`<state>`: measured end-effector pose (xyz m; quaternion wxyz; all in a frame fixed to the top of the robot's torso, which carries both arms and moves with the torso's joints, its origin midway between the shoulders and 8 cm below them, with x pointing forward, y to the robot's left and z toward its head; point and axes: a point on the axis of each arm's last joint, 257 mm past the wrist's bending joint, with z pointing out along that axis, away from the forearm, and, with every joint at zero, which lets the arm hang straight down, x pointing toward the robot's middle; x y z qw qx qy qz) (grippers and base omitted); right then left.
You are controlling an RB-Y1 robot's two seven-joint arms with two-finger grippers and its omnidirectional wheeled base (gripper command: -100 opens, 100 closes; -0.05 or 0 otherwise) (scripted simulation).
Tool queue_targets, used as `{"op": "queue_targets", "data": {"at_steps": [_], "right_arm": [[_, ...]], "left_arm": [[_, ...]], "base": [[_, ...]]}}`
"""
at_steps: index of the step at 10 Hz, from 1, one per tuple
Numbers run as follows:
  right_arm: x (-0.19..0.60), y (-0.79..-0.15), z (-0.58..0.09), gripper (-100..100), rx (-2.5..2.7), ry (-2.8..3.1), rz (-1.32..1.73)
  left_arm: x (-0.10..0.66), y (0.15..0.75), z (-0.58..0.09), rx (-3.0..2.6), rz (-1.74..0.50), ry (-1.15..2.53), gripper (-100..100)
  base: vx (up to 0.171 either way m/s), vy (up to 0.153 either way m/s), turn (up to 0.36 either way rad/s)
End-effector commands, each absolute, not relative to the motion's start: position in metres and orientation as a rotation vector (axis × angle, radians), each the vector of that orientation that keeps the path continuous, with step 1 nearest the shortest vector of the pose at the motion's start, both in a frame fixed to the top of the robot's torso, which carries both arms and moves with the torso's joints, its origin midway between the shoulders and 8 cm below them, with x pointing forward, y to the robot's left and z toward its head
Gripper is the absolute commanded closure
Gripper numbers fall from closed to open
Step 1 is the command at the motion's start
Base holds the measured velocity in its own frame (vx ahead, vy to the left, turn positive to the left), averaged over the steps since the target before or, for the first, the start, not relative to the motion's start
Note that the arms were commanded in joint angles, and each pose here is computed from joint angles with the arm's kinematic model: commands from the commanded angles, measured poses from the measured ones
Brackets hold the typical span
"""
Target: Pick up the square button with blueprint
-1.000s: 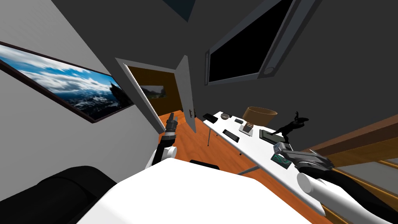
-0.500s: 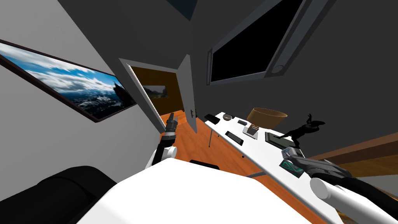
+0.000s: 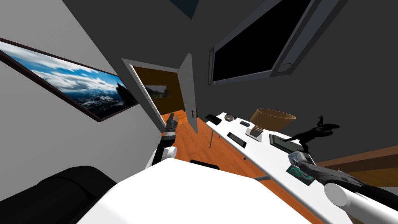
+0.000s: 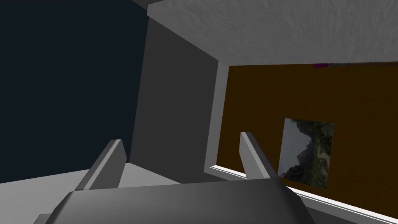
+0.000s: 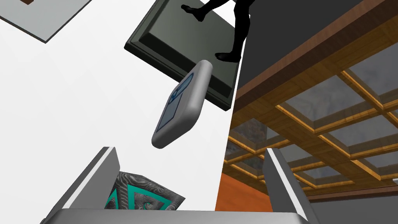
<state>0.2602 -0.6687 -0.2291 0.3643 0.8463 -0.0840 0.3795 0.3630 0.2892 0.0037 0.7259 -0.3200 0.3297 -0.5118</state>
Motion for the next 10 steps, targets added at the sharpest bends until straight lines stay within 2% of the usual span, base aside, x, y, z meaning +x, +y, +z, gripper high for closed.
{"op": "queue_targets", "data": {"at_steps": [1, 10], "right_arm": [[0.254, -0.671, -0.237, -100, 2.215, -0.269, 0.952], [0.205, -0.699, -0.259, -100, 2.357, -0.633, 0.853]], "left_arm": [[0.363, 0.289, 0.004, -0.706, -1.129, 0.727, 0], [0.363, 0.289, 0.004, -0.706, -1.129, 0.727, 0]], "base": [[0.032, 0.014, 0.051], [0.024, -0.002, 0.054]]}}
